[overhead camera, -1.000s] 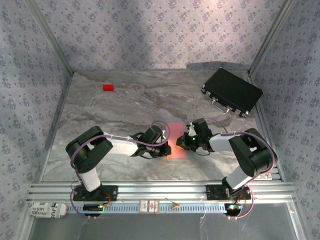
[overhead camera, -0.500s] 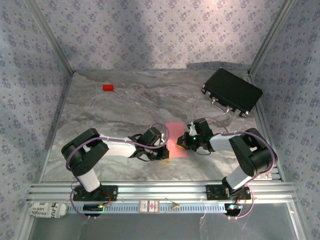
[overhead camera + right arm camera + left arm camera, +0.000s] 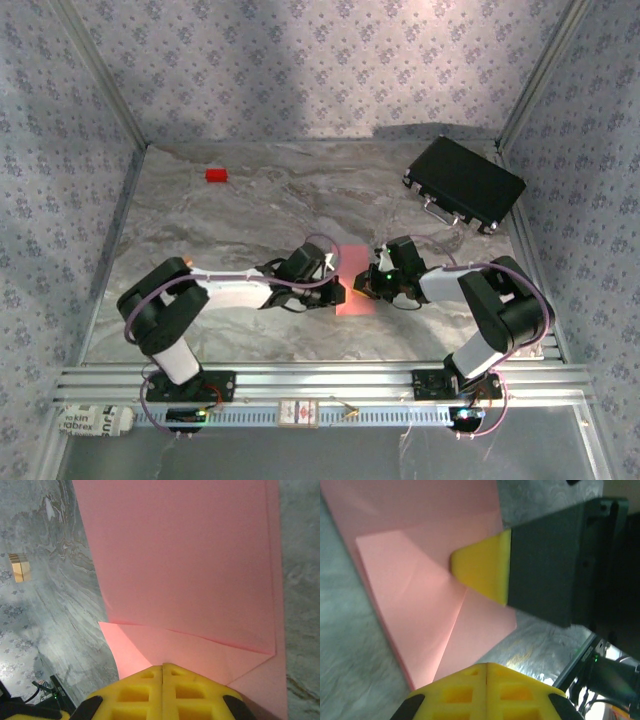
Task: Fold a paper plane with a square sheet of paper (pick it up from the middle)
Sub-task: Fold the triangle a second time at the center of the table.
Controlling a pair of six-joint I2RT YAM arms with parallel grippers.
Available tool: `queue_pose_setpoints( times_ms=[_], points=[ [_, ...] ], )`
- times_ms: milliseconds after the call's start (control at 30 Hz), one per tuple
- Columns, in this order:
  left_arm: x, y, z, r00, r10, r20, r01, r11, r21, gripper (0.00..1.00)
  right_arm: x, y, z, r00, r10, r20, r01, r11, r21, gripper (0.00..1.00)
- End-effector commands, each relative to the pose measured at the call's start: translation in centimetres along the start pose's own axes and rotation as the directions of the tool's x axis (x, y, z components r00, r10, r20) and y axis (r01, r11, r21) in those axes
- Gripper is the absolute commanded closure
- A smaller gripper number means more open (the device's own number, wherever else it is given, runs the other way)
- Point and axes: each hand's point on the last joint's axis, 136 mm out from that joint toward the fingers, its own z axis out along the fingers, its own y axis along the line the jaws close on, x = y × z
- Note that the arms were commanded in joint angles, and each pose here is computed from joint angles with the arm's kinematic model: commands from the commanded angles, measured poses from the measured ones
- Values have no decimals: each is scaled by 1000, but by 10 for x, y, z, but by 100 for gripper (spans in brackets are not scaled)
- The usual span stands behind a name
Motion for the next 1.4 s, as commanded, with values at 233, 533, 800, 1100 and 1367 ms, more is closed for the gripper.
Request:
queue_pose_setpoints(
  times_ms=[233, 533, 800, 1100, 1367],
  points=[
    [20, 47, 22, 995, -86, -46, 81, 991, -103, 96, -2, -18, 1, 1000, 26, -4, -26, 998, 60, 98],
    [33, 66, 23, 993, -107, -50, 99, 985, -139, 96, -10, 31, -14, 998, -58, 26, 58, 998, -30, 95],
    [29, 62, 24, 994, -103, -45, 96, 986, -137, 99, 18, 12, 4, 1000, -27, -9, 27, 1000, 13, 97],
    [35, 69, 24, 992, -109, -62, 98, 984, -152, 99, 6, -13, 2, 999, 36, 15, -36, 999, 40, 98],
    [42, 76, 25, 990, -121, -76, 107, 981, -164, 100, -29, -22, -14, 995, 68, 79, -71, 997, 42, 97]
  ],
)
